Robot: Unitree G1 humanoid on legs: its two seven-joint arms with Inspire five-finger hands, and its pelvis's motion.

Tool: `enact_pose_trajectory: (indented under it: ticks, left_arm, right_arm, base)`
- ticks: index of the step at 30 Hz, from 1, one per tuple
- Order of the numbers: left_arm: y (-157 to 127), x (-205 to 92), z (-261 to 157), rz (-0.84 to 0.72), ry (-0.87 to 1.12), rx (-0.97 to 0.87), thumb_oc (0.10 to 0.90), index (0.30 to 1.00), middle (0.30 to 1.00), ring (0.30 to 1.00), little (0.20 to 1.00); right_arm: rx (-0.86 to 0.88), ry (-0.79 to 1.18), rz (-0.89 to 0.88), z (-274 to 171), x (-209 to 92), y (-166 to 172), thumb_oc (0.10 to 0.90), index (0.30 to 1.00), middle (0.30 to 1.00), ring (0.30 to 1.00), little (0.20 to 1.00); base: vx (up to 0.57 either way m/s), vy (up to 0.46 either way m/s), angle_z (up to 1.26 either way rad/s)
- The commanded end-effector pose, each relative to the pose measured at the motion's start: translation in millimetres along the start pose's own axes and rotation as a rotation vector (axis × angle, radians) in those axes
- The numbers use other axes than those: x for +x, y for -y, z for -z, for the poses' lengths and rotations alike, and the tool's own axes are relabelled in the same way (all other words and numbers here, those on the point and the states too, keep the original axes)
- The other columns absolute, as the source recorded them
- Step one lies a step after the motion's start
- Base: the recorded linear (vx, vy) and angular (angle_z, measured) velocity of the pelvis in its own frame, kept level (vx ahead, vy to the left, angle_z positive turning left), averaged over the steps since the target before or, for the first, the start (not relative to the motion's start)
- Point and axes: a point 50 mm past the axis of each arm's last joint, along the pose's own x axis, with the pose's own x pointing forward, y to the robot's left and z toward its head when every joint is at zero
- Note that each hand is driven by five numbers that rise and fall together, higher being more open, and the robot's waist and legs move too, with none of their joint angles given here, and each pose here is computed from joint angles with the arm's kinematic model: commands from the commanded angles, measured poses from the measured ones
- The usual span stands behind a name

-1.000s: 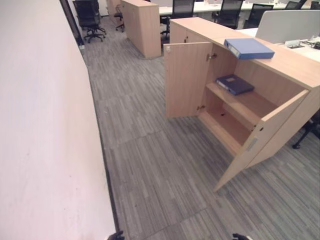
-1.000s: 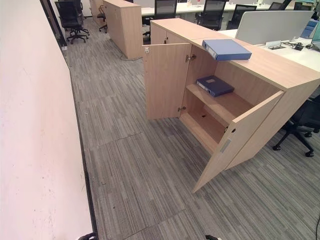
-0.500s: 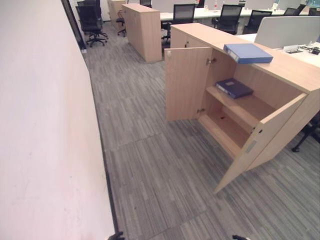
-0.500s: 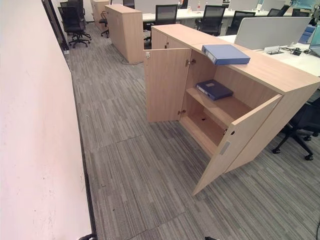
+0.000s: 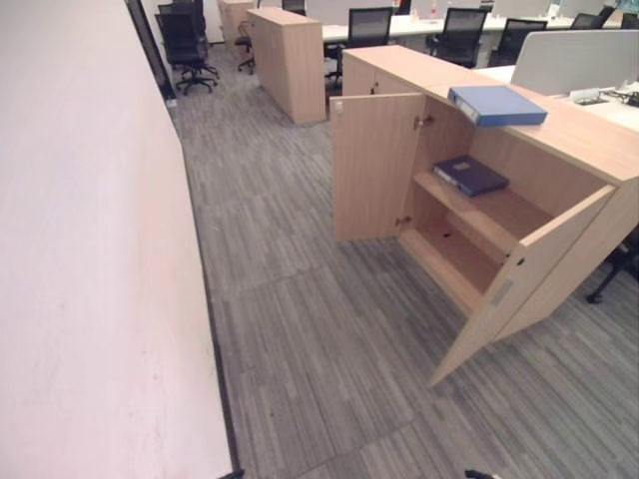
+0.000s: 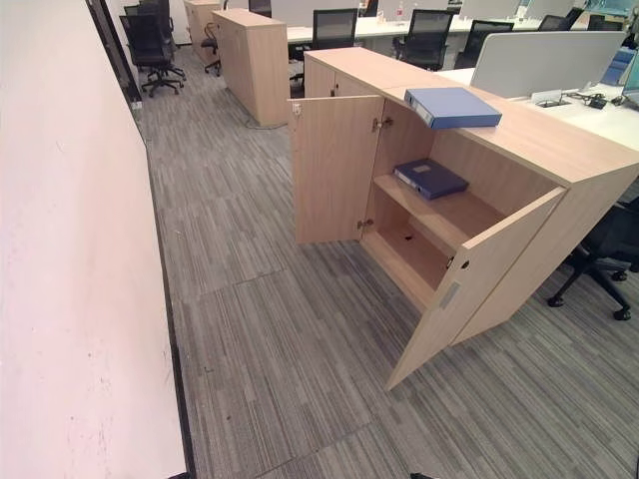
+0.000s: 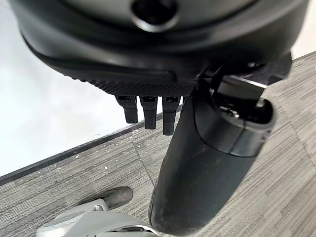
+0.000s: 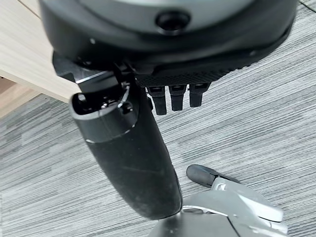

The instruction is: Put the empty folder in the office cabinet

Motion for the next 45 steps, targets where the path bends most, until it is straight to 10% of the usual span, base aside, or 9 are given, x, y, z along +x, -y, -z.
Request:
enact_pose_trajectory:
  ticks: [1,45]
  left_arm:
    - [-12,7,-42,-0.034,0.116,-0.039,0.800,0.900,0.900,0.900,0.900]
    - [-62,5,-49,-0.211,0.138,-0.167,0.800,0.900,0.900,0.900,0.900]
  right_arm:
    - [-0.069,0.054,0.064,-22,5,24,0.800,0.900,0.900,0.900,0.900]
    - [0.016,0.204,0.020,-71,6,0,0.800,0.900,0.900,0.900,0.900]
  base:
    - [-0.01,-0.081,-0.01]
    - [0.23,0.196,-0.07]
